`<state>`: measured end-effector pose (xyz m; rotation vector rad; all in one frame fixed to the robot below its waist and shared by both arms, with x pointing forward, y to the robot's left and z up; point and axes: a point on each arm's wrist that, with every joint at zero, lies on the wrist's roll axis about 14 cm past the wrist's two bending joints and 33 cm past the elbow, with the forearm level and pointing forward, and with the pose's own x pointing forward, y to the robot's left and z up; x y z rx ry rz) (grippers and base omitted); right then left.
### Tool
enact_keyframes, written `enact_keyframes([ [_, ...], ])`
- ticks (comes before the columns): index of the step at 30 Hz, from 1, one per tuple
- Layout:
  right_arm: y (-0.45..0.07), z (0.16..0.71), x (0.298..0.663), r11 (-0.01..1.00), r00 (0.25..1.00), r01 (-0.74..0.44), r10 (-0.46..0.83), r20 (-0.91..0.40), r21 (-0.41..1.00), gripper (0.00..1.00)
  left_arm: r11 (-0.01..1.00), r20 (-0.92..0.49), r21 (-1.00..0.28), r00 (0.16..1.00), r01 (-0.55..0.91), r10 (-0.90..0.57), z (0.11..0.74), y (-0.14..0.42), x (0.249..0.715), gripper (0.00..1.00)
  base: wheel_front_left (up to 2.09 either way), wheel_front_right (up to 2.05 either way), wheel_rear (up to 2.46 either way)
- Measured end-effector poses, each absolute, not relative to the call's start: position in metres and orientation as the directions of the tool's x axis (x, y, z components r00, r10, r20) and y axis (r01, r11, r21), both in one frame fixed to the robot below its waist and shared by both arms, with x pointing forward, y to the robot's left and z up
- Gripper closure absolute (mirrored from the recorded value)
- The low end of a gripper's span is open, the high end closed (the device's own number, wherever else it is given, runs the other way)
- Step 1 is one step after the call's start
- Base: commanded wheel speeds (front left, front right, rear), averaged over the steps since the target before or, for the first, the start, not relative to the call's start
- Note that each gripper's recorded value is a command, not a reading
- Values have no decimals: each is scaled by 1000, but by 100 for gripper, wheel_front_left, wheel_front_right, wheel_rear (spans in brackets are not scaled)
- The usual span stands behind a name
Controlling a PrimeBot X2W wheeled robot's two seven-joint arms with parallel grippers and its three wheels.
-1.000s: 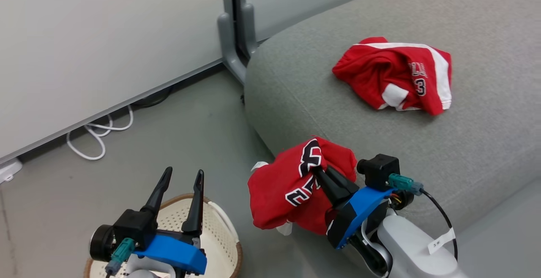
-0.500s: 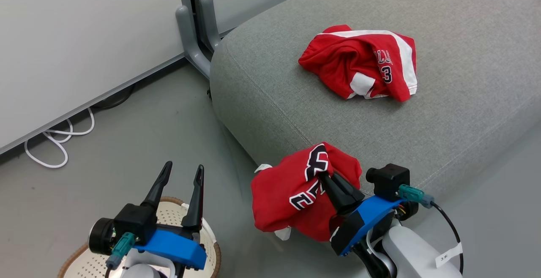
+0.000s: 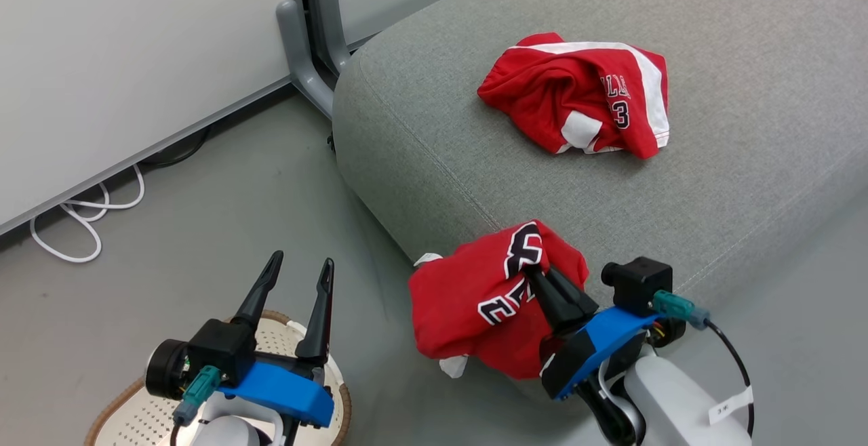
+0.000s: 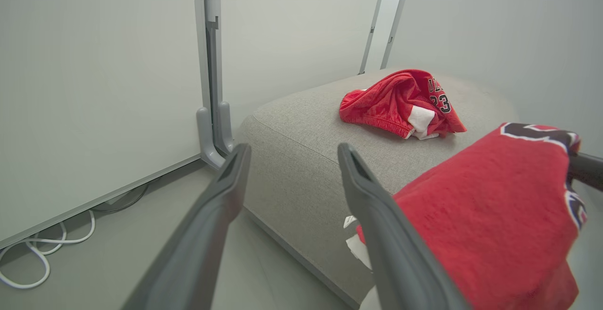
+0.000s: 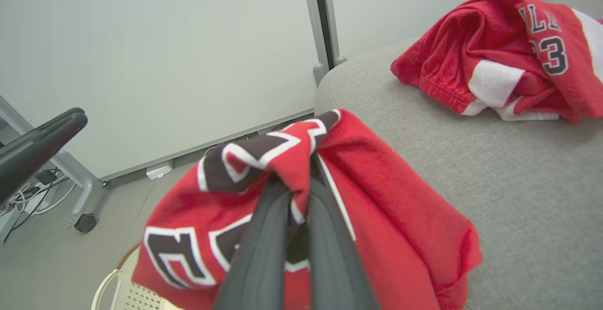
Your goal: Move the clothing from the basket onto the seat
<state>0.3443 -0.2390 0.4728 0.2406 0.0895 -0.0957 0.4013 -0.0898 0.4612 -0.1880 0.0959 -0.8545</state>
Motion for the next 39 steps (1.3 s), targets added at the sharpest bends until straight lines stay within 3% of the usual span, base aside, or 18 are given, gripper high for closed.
enact_keyframes([
  [9,-277,514,380,974,990,142,-137,-41,177,100,650,-6,-201,663,733,-749,455,-82,412,0,0,0,0],
  [14,-326,557,409,977,981,194,-194,-3,91,100,640,-11,-198,652,742,-759,445,-80,418,0,0,0,0],
  [26,-436,658,472,928,918,367,-372,136,60,100,639,-4,-169,648,751,-762,421,-59,452,0,0,0,0],
  [32,-469,645,494,891,882,449,-454,129,65,100,662,-14,-154,668,734,-744,404,-39,469,0,0,0,0],
  [39,-482,563,513,854,855,517,-519,14,54,100,681,-44,-140,683,719,-729,379,-16,480,0,0,0,0],
])
